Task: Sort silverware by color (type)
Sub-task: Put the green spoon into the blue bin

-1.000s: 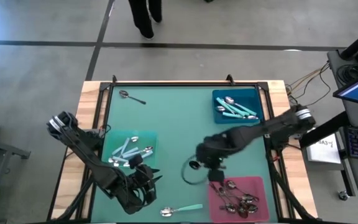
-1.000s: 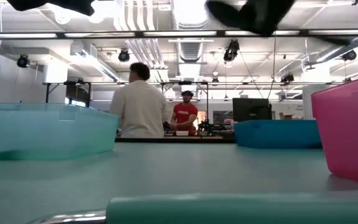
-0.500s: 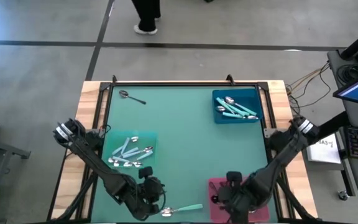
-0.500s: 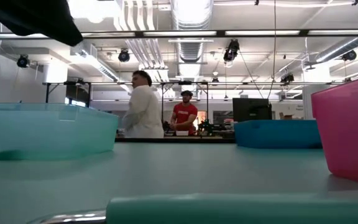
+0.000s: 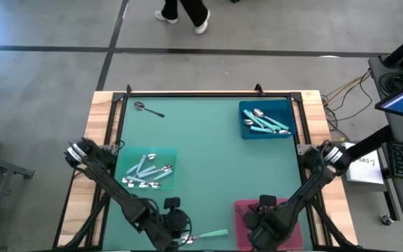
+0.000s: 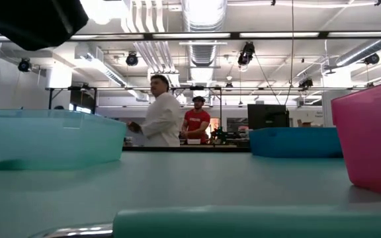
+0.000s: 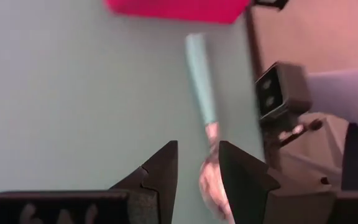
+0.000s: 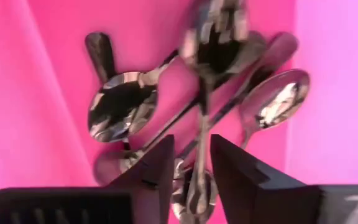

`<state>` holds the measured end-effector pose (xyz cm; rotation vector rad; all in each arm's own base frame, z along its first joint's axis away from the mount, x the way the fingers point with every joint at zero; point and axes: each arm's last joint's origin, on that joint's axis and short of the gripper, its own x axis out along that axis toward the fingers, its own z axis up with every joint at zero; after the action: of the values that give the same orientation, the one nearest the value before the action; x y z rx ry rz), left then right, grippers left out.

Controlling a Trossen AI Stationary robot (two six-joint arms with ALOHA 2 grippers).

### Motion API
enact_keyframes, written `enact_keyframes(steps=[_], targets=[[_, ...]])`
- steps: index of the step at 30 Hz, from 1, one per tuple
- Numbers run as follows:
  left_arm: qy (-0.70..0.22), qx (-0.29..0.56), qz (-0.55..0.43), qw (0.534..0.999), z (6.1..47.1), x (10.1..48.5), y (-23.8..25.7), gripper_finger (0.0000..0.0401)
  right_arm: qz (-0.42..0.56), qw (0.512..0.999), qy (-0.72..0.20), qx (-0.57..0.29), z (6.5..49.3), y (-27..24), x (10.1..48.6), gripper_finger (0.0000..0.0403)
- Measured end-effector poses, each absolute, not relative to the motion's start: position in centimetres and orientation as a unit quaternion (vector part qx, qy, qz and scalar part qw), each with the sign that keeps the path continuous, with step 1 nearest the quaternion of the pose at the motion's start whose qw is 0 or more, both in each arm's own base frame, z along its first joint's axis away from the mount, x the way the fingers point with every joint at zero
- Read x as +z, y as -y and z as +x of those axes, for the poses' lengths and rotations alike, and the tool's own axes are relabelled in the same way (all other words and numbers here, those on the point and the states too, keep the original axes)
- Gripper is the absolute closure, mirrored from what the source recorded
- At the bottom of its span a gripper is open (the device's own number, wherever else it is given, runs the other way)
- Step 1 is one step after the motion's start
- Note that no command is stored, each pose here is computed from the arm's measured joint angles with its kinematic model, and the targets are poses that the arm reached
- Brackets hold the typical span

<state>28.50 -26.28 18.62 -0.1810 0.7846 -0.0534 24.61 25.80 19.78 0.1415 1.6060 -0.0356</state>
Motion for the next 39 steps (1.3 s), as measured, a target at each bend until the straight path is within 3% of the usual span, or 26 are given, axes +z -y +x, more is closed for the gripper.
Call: enact_keyframes(steps=[10,18,30,39], targets=[[-0.309,-0.105,-0.078,0.942,30.8,16.4,28.3,0.0300,0.072,0.697,-0.714,0.003,23.8,-26.1,21.0,0.0258],[-0.321,-0.121,-0.094,0.935,31.1,15.1,28.6,0.0292,0.068,0.698,-0.712,0.008,23.7,-26.2,21.1,0.0257],[-0.310,-0.083,-0.034,0.947,31.6,13.7,28.2,0.0224,0.064,0.699,-0.712,0.013,23.7,-26.2,21.1,0.0255],[-0.325,-0.067,-0.066,0.941,31.7,12.4,28.2,0.0219,0.037,0.701,-0.711,0.041,23.7,-26.2,21.1,0.0259]])
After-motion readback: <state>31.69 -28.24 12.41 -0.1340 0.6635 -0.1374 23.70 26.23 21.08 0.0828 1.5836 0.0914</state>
